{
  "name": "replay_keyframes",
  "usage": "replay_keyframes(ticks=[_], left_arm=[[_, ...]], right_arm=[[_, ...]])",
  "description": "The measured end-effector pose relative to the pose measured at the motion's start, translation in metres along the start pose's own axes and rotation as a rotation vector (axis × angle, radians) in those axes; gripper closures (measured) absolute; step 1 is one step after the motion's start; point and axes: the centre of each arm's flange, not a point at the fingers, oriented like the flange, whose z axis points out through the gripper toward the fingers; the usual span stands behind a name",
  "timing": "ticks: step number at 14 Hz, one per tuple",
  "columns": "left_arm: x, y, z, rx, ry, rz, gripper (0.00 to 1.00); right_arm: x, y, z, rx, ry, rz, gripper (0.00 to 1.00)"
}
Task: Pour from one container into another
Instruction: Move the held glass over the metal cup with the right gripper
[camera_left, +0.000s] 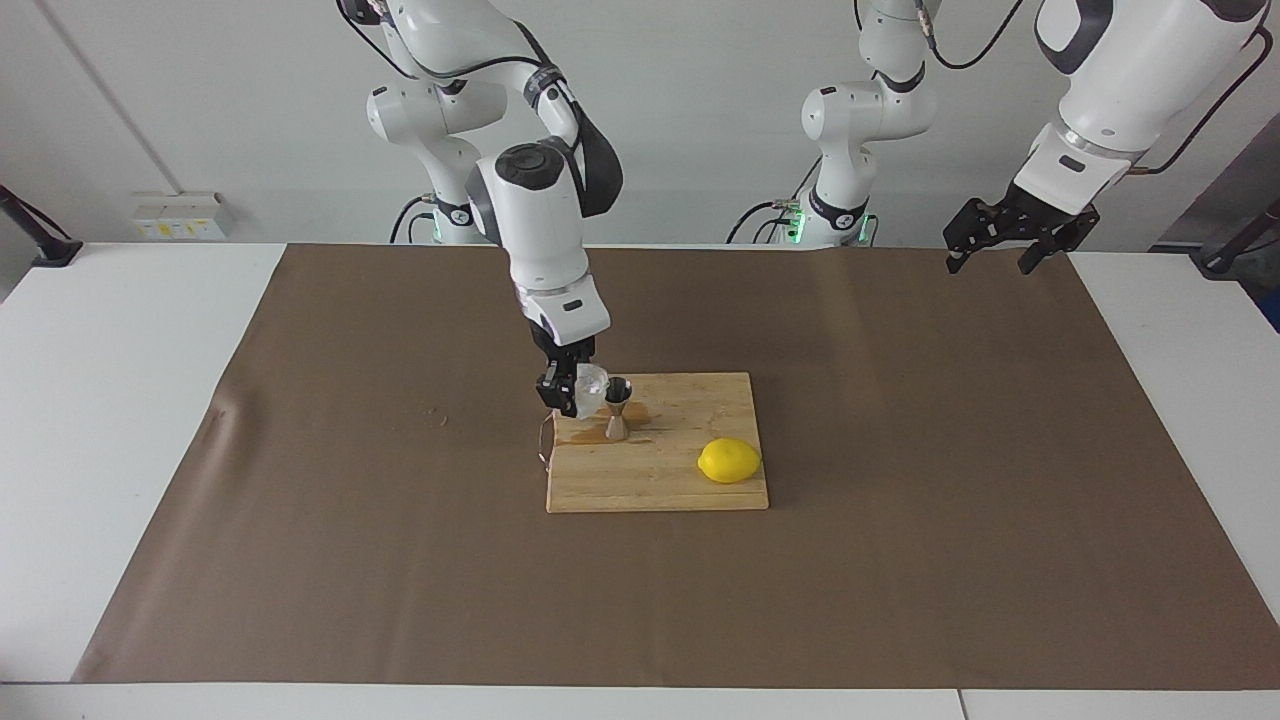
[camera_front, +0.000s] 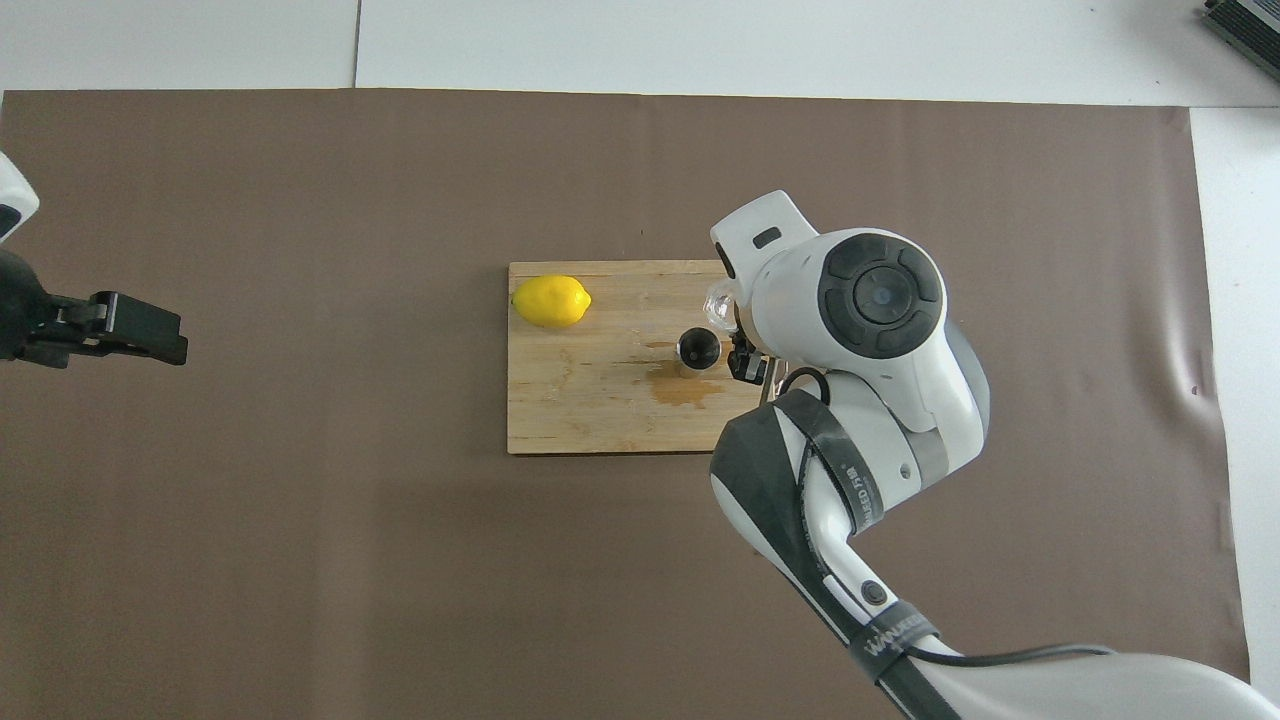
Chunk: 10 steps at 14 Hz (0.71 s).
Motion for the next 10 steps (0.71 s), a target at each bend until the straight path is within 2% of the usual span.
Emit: replay_keyframes(ticks=[3,10], left_arm=[[0.0,0.0,0.0,0.0,0.0,0.0,0.0],[0.0,0.0,0.0,0.0,0.0,-0.001,0.0]], right_arm=[[0.003,-0.003,0.012,-0.032,-0.067,-0.065,0.5],[0.016,-0.019,0.014,-0.083,-0.178,-0.23,0.5]])
